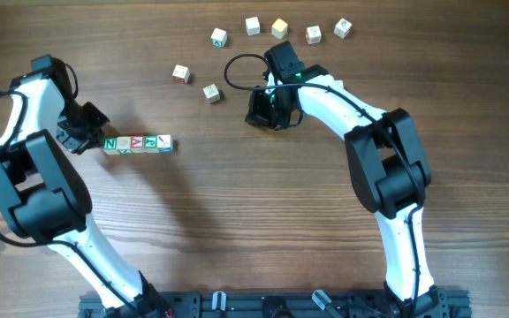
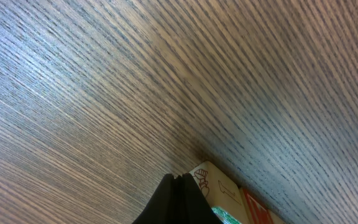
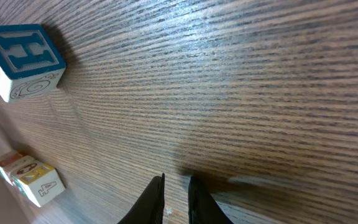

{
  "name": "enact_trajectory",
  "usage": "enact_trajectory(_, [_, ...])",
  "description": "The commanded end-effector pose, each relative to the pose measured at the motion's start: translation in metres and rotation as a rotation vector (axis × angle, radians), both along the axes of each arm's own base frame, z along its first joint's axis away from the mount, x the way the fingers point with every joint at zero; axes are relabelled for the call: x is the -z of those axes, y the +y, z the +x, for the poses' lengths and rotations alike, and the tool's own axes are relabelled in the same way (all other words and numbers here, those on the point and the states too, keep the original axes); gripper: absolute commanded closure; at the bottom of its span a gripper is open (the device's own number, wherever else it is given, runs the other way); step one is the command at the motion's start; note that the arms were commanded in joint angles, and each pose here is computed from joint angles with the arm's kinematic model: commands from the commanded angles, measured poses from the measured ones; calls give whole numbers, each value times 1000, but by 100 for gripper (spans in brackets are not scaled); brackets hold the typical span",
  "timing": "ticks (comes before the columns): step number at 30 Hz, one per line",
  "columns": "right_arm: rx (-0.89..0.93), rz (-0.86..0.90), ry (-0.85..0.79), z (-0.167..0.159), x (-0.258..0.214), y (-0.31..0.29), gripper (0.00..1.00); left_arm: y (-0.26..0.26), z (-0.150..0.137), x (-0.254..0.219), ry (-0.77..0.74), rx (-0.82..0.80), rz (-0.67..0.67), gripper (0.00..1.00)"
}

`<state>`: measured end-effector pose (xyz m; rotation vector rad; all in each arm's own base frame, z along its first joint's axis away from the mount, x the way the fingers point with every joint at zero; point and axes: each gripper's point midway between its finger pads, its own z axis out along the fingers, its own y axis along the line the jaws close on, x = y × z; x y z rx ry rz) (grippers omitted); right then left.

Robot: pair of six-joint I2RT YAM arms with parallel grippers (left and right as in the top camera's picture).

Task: Form a horizontal line

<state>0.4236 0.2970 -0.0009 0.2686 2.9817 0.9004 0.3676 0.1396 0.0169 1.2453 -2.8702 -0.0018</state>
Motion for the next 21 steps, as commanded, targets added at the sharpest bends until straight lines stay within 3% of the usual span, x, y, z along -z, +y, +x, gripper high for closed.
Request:
enact_trajectory(1, [40, -121, 86, -15, 54, -24, 84, -2, 1, 0, -2, -9, -13, 96])
enact_trajectory(16, [46, -120, 89, -15, 53, -24, 84, -7, 3, 0, -14, -9, -42, 96])
enact_trajectory(21, [52, -105, 91, -14, 52, -21, 84, 2, 1, 0, -2, -13, 2, 96])
